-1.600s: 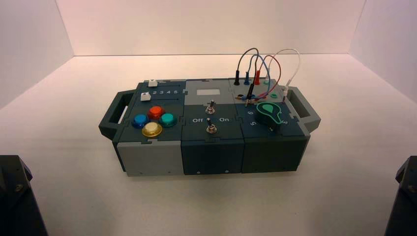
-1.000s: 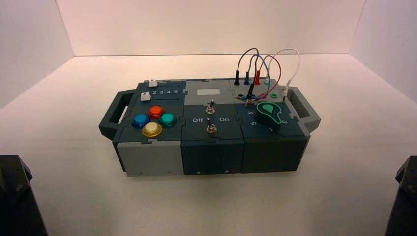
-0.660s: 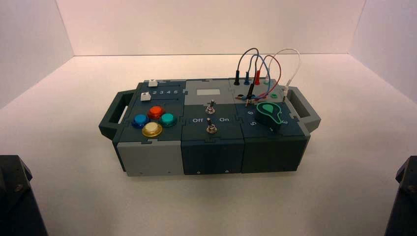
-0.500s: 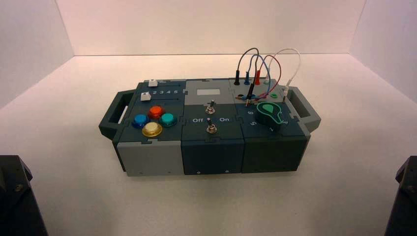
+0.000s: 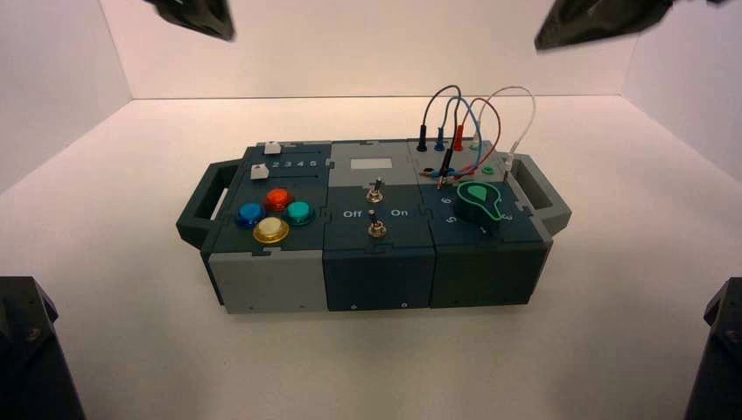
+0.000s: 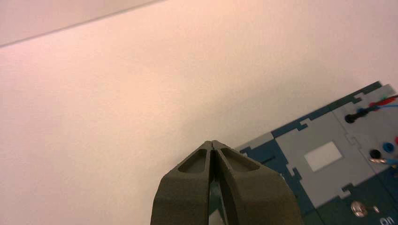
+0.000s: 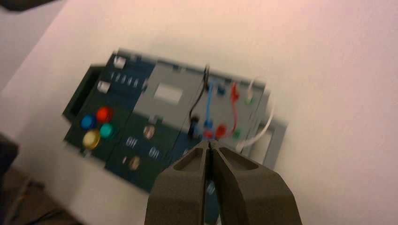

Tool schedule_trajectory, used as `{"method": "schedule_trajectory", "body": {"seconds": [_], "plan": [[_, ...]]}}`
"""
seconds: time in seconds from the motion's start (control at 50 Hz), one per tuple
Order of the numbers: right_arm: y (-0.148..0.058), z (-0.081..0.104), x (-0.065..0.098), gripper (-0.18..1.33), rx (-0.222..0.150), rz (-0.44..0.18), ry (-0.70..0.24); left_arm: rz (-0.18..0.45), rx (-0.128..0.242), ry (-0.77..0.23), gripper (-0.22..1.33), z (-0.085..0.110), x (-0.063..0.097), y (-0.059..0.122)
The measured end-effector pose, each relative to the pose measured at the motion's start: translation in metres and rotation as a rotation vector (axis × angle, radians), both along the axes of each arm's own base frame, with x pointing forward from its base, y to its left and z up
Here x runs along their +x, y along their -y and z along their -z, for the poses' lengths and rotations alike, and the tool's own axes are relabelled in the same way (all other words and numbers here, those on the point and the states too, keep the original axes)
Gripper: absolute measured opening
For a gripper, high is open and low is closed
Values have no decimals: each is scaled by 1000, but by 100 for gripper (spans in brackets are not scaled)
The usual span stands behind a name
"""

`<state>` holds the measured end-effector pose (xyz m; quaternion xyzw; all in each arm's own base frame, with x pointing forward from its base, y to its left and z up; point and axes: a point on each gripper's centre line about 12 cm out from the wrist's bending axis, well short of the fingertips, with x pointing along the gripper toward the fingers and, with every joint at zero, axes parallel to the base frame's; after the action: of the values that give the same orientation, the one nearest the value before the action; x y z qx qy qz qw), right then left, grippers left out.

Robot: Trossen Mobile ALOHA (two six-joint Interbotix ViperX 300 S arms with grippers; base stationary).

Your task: Rotate the box counterclockwise.

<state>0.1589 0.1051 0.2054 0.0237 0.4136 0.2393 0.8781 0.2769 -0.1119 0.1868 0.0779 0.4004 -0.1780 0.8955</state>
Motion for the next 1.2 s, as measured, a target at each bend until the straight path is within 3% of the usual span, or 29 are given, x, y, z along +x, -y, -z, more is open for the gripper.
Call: {"method": "schedule_trajectory", "body": {"seconds": [0.14,0.28,0.44,0.56,1.0,1.2], "plan": [[-1,13,-12,-14,17,-4,-101,5,20,-53,-16,16,21,11],[-5,21,-18,-14,18,-26,-145,7,34,-95,-16,31,39,19],[-15,34,-24,-14,3,-68,-219,11,51,-158,-16,59,66,35],[-20,44,-27,-14,-15,-82,-274,14,67,-196,-16,77,77,42],[-45,82,-52,-14,-105,-186,-510,20,97,-265,-16,112,92,50],[-48,96,-50,-14,-152,-176,-574,22,101,-275,-16,118,94,52]]}}
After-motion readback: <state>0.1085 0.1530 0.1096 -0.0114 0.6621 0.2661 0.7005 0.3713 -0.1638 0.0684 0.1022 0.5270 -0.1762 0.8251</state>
